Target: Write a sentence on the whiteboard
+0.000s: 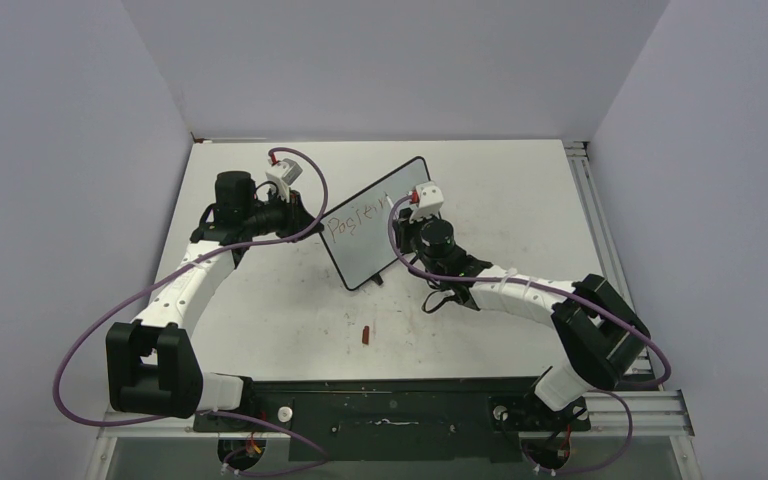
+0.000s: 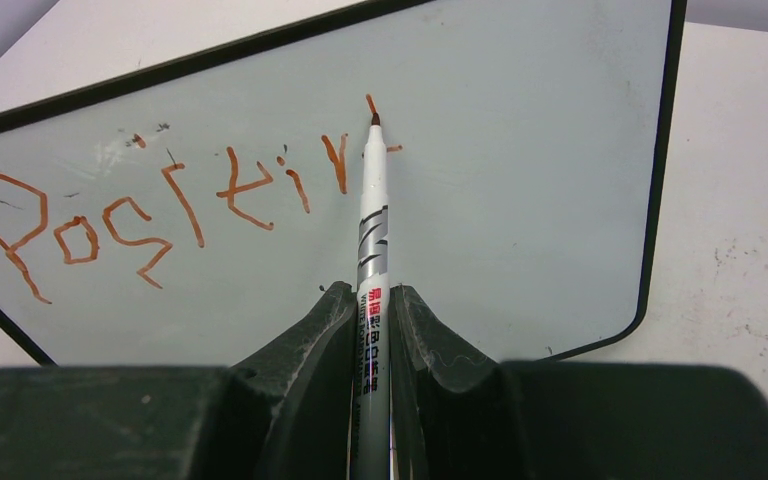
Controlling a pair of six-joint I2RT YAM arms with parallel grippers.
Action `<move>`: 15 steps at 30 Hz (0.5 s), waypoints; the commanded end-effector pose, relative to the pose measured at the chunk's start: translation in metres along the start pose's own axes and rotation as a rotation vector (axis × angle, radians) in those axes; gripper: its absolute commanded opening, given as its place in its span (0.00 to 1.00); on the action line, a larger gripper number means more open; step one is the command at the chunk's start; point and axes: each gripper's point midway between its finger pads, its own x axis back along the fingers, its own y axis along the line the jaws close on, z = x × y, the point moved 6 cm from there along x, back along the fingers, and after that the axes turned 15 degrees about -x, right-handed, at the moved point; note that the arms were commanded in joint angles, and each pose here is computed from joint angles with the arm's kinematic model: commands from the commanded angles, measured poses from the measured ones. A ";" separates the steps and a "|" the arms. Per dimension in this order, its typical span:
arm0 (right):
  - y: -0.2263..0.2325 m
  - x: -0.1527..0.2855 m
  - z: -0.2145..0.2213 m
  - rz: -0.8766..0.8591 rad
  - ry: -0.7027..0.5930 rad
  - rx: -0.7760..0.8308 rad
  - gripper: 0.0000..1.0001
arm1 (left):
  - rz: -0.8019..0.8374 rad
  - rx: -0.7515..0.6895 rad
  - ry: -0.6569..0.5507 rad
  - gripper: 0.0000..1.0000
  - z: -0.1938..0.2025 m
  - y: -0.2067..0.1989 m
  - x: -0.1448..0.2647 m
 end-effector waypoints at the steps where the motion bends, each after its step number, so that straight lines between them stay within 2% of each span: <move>1: 0.003 0.003 0.004 -0.024 -0.004 -0.027 0.05 | -0.005 -0.071 -0.065 0.00 -0.022 0.001 0.005; 15: -0.002 0.008 0.022 -0.010 0.044 -0.019 0.05 | -0.003 -0.074 -0.069 0.00 -0.023 0.000 0.006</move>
